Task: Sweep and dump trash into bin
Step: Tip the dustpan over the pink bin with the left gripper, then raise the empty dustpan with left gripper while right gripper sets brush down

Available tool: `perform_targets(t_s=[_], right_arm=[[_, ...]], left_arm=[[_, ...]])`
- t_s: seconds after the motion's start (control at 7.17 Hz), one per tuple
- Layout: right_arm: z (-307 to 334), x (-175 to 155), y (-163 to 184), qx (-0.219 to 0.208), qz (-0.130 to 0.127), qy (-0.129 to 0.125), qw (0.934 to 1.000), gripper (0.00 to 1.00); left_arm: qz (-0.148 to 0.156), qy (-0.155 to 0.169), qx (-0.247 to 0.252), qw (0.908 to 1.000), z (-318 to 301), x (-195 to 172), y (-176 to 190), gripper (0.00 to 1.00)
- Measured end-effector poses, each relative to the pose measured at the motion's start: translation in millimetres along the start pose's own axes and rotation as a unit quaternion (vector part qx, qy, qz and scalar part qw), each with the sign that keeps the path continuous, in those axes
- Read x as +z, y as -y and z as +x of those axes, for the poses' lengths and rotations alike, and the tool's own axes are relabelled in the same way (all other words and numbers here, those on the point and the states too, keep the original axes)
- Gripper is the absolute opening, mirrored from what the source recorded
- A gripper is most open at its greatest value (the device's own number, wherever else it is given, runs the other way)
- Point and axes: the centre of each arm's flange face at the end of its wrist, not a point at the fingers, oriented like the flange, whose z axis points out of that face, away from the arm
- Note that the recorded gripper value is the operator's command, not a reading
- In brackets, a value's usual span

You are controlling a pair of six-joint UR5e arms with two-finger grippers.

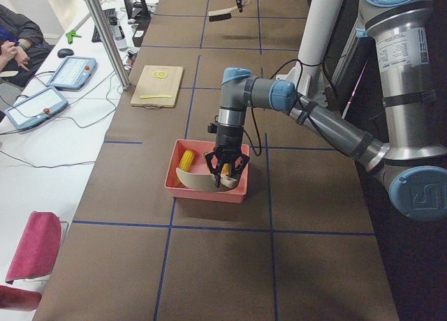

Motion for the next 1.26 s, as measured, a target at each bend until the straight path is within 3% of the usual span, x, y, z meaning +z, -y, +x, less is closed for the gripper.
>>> perform_targets(t_s=[0.56,0.98,1.26], right_arm=[[24.2,26.0,-1.0,0.013,0.024,0.014,0.9995,0.01],[39.1,63.6,14.4,0.054,0.025,0.067,0.996,0.01],[35.6,76.9,15.7,0.059,0.025,0.088,0.9941,0.01]], left_arm=[[0.001,0.009,0.005,1.0,-10.3,-14.1,10.4,0.0],[0.012,0.016,0.005,0.9998,-21.3,-31.0,21.9,0.0],[0.032,0.013,0.006,0.9994,-23.7,-41.5,27.8,0.0]])
